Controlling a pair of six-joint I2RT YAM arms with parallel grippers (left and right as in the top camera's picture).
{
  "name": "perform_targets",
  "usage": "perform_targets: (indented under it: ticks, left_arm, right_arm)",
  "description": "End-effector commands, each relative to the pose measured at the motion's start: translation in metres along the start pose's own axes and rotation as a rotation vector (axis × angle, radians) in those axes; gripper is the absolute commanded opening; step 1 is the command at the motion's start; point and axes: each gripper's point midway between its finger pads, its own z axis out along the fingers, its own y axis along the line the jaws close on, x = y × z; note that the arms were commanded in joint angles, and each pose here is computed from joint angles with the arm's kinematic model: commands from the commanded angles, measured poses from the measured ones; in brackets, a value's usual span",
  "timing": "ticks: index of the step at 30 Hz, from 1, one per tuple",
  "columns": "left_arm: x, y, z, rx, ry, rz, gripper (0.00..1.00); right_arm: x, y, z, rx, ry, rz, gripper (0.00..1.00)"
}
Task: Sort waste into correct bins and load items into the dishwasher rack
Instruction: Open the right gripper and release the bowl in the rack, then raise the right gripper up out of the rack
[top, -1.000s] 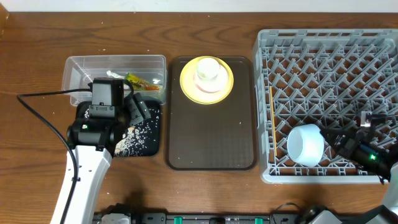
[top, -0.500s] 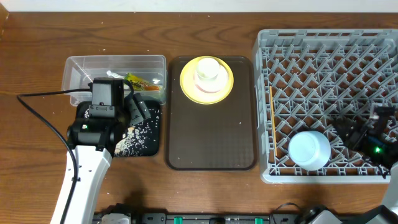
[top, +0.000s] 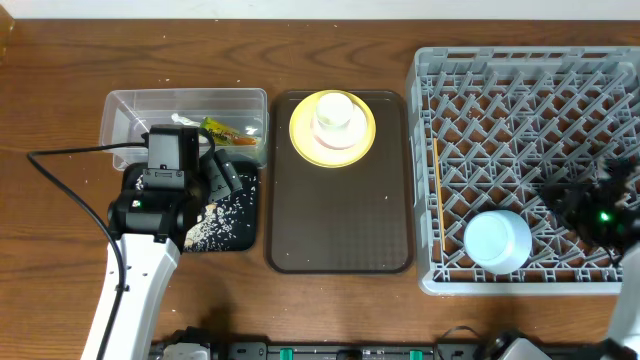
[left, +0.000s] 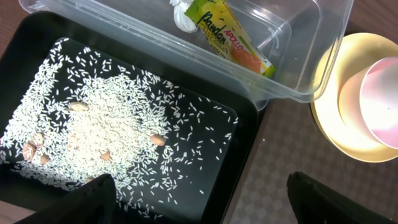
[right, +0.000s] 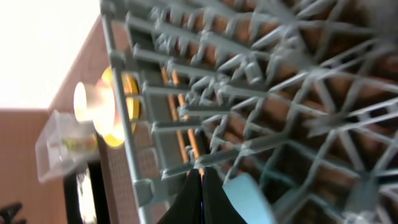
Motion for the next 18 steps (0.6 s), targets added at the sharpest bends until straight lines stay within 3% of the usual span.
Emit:
perform_targets:
  ticks: [1, 9, 18]
  left_arm:
    - [0.0, 0.004, 0.003, -0.016, 0.001, 0.014, 0.9]
    - [0.0, 0.004, 0.003, -0.016, 0.001, 0.014, 0.9]
    - [0.0, 0.004, 0.003, -0.016, 0.001, 0.014, 0.9]
  right_arm:
    - [0.005, 0.02, 0.0, 0.102, 0.024, -0.101, 0.01]
    - [0.078, 0.033, 0.021, 0.337, 0.263, -0.262, 0.01]
    - [0.104, -0.004, -0.005, 0.655, 0.329, -0.193, 0.01]
